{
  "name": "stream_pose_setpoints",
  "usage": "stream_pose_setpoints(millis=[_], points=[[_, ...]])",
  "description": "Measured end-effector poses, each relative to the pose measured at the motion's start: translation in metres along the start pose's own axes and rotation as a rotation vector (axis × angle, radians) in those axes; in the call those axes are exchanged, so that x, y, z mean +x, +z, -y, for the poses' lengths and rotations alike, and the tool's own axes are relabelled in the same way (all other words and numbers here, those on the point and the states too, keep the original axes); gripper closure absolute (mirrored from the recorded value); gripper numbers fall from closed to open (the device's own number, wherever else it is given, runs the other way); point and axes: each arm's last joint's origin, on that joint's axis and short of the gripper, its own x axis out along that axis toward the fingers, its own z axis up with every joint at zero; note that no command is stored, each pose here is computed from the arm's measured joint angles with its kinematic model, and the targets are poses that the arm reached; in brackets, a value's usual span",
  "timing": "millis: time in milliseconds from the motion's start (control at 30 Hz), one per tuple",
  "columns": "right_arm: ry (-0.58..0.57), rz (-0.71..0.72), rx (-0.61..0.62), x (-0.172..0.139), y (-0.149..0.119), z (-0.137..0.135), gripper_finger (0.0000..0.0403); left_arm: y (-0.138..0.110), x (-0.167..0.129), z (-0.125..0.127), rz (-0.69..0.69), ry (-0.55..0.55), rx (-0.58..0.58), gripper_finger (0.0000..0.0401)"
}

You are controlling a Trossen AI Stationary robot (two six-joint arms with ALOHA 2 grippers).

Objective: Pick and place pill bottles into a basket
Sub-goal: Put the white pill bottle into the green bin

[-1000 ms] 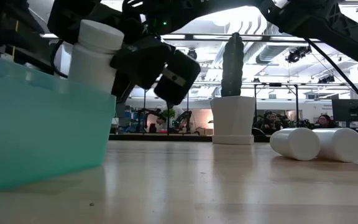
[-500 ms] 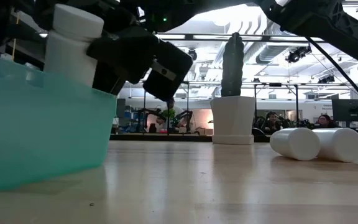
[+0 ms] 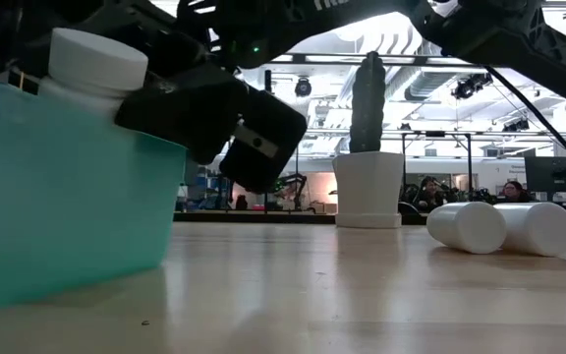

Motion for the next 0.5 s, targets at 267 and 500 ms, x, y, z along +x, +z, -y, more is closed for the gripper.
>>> stream_pose_setpoints(millis=[267, 500], points=[[0.015, 0.014, -0.043, -0.0044, 0.0023, -0.0018, 0.0204, -0.0027, -0.0001, -0.0010, -0.025, 0.006, -0.017, 0.0139], [0.015, 0.006, -0.109, -0.0045, 0.0019, -0.0020, 0.0163, -0.0053, -0.0002, -0.0021, -0.050, 0.016, -0.021, 0.0139]])
